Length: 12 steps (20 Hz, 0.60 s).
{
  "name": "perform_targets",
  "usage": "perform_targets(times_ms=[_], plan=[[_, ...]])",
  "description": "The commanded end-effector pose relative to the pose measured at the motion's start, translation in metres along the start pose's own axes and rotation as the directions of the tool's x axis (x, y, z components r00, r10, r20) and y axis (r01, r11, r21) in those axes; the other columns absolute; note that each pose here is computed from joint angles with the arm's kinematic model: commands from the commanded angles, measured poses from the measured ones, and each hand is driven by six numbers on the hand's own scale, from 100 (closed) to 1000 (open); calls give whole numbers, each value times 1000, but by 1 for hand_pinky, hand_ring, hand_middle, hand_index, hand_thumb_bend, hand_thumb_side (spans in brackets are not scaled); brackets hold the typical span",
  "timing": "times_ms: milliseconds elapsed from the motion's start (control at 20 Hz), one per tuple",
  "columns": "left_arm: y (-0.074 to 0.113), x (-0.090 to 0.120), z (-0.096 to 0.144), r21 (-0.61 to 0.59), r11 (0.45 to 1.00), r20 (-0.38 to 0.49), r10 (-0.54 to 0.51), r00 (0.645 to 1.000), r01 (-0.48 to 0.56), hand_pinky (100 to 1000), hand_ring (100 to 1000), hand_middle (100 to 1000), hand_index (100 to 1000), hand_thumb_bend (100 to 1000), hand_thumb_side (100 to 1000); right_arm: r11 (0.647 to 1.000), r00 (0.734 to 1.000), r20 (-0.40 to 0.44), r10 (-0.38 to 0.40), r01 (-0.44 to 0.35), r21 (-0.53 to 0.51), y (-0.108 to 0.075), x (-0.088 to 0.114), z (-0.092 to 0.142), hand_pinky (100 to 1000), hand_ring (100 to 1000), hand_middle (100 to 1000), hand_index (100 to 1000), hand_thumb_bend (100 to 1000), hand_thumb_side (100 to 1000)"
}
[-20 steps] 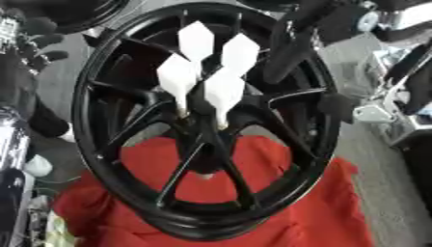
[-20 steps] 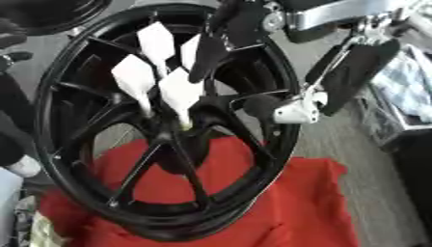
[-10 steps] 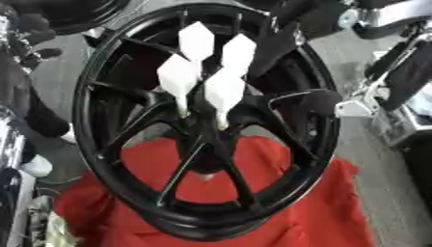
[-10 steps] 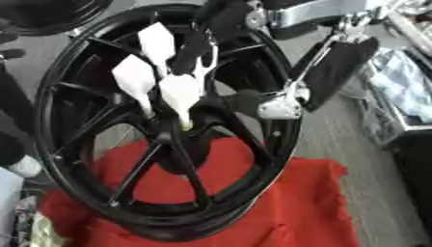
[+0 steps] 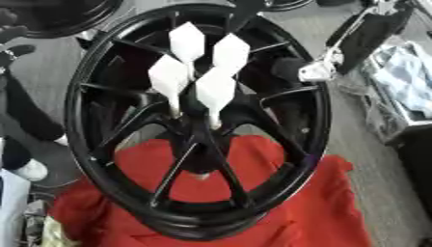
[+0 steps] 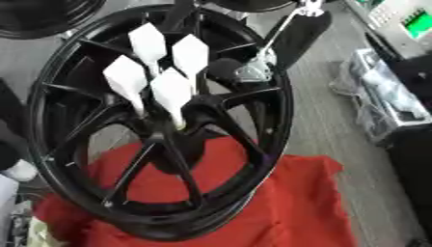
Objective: Pull the pin out of the wheel hub.
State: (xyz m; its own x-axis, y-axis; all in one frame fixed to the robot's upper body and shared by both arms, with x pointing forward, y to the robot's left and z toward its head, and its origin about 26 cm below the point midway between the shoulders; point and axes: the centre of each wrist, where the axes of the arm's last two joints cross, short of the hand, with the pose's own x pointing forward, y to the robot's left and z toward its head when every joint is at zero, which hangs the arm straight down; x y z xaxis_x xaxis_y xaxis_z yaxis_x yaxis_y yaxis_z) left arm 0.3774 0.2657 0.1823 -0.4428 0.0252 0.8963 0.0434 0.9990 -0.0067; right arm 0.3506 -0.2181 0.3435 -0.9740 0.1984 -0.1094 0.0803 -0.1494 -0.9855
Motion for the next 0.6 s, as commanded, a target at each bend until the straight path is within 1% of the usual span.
perform_targets(times_ms=[50,300,600], plan=[[11,12,-3,21,1000,36,-22,999,22,695,757,694,705,100,766,983,991,55,118,-125,135,-5,-13,7,848,768,780,895,199,361],[14,13,-4,34,999,44,-26,999,25,696,757,684,705,100,761,982,995,11,96,-96,164,8,-34,7,852,769,781,896,202,369],[13,13,-3,31,999,45,-20,999,19,696,758,685,705,100,763,976,996,19,91,-93,196,17,-45,6,869,795,795,904,185,354]])
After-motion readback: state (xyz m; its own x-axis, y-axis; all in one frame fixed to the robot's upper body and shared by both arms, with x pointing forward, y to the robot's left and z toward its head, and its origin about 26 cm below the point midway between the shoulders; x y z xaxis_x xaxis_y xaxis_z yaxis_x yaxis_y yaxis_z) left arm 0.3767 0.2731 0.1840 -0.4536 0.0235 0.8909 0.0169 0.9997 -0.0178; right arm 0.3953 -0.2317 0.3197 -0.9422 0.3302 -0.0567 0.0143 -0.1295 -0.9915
